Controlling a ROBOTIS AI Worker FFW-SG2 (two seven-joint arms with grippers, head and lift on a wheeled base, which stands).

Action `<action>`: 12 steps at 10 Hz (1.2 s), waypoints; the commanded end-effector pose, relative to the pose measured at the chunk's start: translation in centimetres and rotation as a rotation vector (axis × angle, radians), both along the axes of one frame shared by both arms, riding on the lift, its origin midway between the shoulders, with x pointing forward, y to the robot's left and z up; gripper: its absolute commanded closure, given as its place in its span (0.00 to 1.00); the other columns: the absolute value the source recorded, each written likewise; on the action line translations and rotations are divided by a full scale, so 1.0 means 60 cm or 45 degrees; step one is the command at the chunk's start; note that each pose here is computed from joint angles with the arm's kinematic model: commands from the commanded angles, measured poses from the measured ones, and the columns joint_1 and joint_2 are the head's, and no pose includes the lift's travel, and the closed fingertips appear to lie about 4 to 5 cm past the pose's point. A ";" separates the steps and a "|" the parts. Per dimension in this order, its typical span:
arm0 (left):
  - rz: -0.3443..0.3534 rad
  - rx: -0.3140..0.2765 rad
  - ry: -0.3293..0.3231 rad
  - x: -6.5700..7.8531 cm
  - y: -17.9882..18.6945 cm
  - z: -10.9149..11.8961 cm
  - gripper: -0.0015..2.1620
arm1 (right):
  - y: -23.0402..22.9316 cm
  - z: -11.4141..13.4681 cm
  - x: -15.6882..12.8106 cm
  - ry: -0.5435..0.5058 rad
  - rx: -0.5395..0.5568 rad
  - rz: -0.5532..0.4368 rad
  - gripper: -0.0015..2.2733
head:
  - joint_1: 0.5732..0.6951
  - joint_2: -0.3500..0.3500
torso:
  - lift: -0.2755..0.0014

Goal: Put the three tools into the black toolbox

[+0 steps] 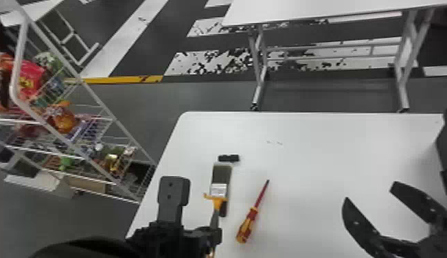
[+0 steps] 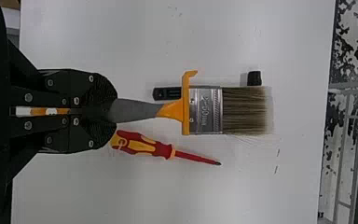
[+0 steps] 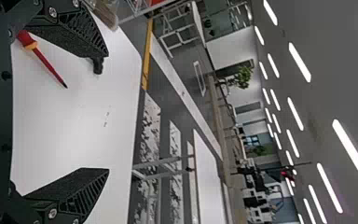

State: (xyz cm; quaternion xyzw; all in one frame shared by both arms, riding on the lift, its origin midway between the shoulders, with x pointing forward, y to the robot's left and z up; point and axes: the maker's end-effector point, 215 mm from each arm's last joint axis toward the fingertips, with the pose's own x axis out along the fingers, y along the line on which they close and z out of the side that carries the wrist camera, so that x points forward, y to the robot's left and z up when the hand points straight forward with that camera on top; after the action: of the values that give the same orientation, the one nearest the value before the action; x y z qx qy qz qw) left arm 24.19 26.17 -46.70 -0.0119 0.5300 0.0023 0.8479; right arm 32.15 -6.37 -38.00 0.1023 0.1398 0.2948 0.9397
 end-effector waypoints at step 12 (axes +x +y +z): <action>-0.309 0.111 -0.019 -0.015 -0.134 0.005 0.80 | 0.170 -0.111 0.046 0.582 0.043 0.417 0.06 | 1.00 1.00 | 0.81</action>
State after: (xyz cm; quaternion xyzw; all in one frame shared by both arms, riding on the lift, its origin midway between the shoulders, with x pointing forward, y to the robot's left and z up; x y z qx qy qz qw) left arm 23.35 18.35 -46.34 0.0888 0.5200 -0.0749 0.8462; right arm 34.72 3.57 -44.77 0.1561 0.3587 0.4136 0.8221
